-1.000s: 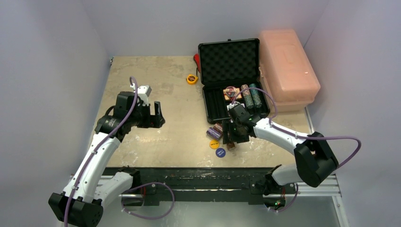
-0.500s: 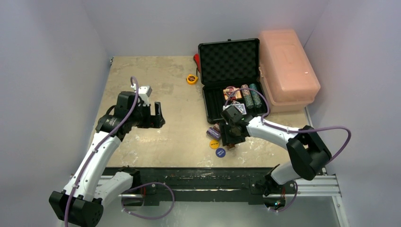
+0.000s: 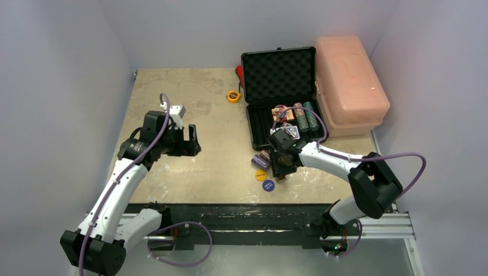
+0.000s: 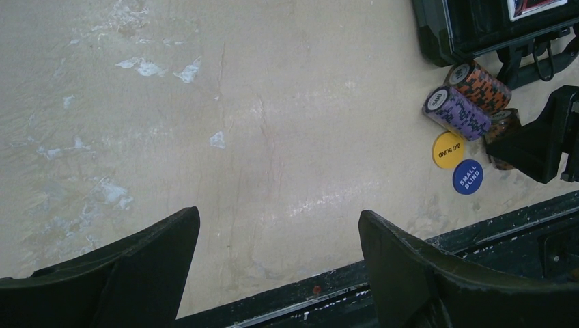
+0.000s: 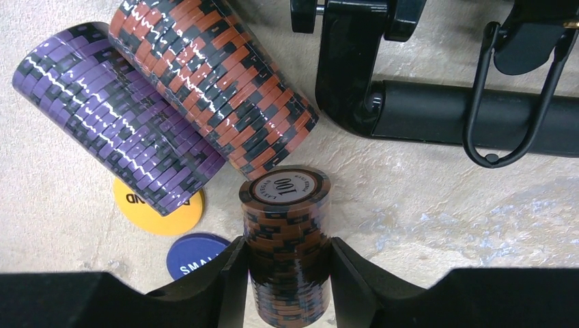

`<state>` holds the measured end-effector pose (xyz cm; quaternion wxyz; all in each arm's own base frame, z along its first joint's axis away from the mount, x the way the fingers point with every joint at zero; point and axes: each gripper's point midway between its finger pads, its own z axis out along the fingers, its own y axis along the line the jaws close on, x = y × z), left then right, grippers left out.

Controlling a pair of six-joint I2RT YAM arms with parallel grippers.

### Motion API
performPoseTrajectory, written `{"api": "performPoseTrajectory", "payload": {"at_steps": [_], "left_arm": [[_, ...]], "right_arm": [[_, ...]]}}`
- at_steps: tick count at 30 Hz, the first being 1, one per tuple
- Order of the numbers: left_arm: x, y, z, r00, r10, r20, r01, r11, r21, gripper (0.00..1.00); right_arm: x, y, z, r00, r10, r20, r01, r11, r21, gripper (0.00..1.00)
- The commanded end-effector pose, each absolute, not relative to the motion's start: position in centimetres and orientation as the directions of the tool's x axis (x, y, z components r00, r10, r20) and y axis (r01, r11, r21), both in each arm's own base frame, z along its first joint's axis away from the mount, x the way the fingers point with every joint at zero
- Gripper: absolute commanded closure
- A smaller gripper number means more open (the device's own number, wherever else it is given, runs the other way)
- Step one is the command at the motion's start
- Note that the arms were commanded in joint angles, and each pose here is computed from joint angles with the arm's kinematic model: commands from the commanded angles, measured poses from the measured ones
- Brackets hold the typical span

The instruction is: Pack up texas hold em set

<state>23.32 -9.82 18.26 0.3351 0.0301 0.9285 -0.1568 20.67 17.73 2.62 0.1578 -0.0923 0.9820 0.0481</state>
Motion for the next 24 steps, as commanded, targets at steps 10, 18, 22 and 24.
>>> {"api": "performPoseTrajectory", "payload": {"at_steps": [10, 18, 22, 24], "left_arm": [[24.07, -10.12, 19.84, -0.743, -0.045, -0.668, 0.183, 0.946, -0.268, 0.14], [24.05, -10.13, 19.9, -0.742, -0.046, -0.668, 0.183, 0.946, -0.269, 0.14], [24.04, -10.11, 19.9, -0.743, -0.047, -0.668, 0.182, 0.946, -0.269, 0.14], [24.03, -10.11, 19.92, -0.742, -0.047, -0.668, 0.183, 0.946, -0.269, 0.14]], "right_arm": [[21.43, 17.93, 3.89, -0.918, -0.171, -0.358, -0.2, 0.979, 0.043, 0.41], [21.39, 17.86, 3.83, -0.918, -0.17, -0.36, -0.196, 0.98, 0.038, 0.45], [21.43, 17.92, 3.88, -0.916, -0.172, -0.362, -0.199, 0.979, 0.037, 0.57], [21.42, 18.03, 3.99, -0.914, -0.175, -0.365, -0.204, 0.978, 0.041, 0.68]]}}
